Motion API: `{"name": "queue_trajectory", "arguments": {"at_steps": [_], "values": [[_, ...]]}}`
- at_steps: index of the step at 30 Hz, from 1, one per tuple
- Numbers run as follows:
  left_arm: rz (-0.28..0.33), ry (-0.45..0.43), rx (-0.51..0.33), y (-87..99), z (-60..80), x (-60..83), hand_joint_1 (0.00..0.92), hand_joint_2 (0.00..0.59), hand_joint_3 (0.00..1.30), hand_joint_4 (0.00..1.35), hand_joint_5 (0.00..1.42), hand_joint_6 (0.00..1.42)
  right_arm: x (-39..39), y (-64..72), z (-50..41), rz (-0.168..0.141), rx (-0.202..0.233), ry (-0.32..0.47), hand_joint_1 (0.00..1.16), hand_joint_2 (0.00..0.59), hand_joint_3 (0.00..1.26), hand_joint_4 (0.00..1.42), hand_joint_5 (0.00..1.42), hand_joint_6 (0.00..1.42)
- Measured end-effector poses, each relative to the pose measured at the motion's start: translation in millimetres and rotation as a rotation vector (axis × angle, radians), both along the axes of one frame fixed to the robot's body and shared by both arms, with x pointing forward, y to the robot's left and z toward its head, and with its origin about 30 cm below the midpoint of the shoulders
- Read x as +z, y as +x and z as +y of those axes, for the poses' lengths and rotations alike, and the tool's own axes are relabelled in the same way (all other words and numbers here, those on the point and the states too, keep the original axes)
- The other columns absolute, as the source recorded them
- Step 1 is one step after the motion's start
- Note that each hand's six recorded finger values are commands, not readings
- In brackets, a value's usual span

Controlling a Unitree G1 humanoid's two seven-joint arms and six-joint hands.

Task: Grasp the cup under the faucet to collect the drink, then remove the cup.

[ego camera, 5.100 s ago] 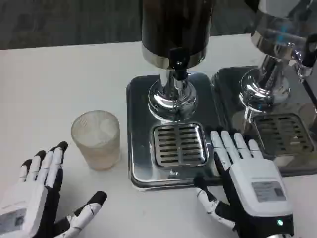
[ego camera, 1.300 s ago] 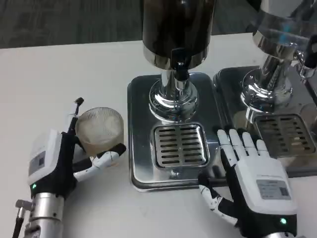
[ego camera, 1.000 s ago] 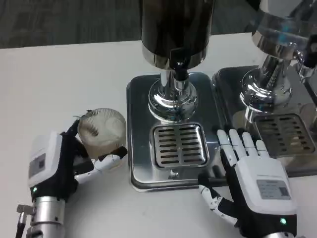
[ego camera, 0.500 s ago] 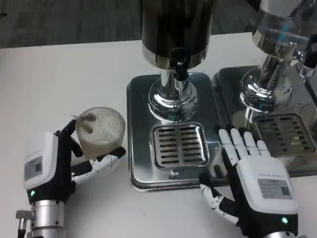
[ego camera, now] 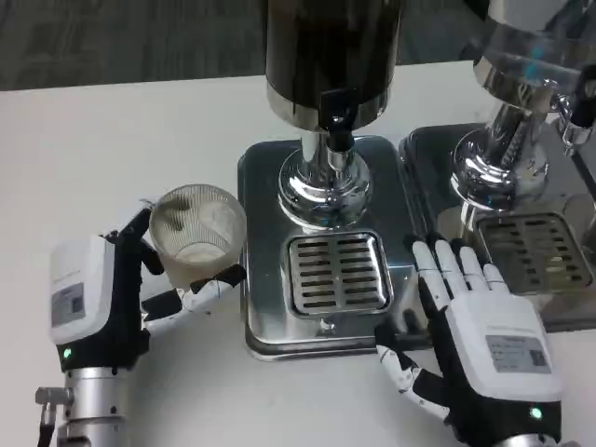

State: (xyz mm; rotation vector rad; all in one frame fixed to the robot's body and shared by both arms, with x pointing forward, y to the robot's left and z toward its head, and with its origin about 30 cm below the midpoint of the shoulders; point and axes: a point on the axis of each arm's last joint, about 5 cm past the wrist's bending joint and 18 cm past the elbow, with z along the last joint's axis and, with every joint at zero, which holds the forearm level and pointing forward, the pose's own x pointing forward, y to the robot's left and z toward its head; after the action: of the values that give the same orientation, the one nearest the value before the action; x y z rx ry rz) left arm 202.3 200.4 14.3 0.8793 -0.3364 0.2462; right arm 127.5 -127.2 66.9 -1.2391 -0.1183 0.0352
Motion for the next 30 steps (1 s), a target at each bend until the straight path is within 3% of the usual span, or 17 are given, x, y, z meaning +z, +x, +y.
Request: {"name": "queue_trajectory", "arguments": {"at_steps": [11,18,23,30], "values": [[-0.004,0.006,-0.030,0.9,-3.3,0.4,0.574,0.040,0.51,0.68,0.91,1.12,0.0,0.0,0.0,-0.001,-0.001,0.001,0.37,0.434,0.03,0.00,0.00,0.05],[-0.003,0.010,-0.109,11.1,-18.4,4.5,0.573,0.040,0.51,0.68,0.91,1.11,0.0,-0.1,0.5,-0.002,0.002,0.003,0.37,0.434,0.03,0.00,0.00,0.05],[0.032,0.015,-0.178,18.7,-30.0,6.8,0.572,0.040,0.51,0.68,0.91,1.11,0.0,-0.1,0.6,-0.008,-0.001,0.004,0.37,0.434,0.03,0.00,0.00,0.07],[0.038,0.075,-0.265,28.6,-42.9,10.0,0.572,0.039,0.52,0.68,0.92,1.13,-0.3,-0.7,1.4,-0.013,-0.005,0.009,0.37,0.434,0.02,0.00,0.00,0.07]]}}
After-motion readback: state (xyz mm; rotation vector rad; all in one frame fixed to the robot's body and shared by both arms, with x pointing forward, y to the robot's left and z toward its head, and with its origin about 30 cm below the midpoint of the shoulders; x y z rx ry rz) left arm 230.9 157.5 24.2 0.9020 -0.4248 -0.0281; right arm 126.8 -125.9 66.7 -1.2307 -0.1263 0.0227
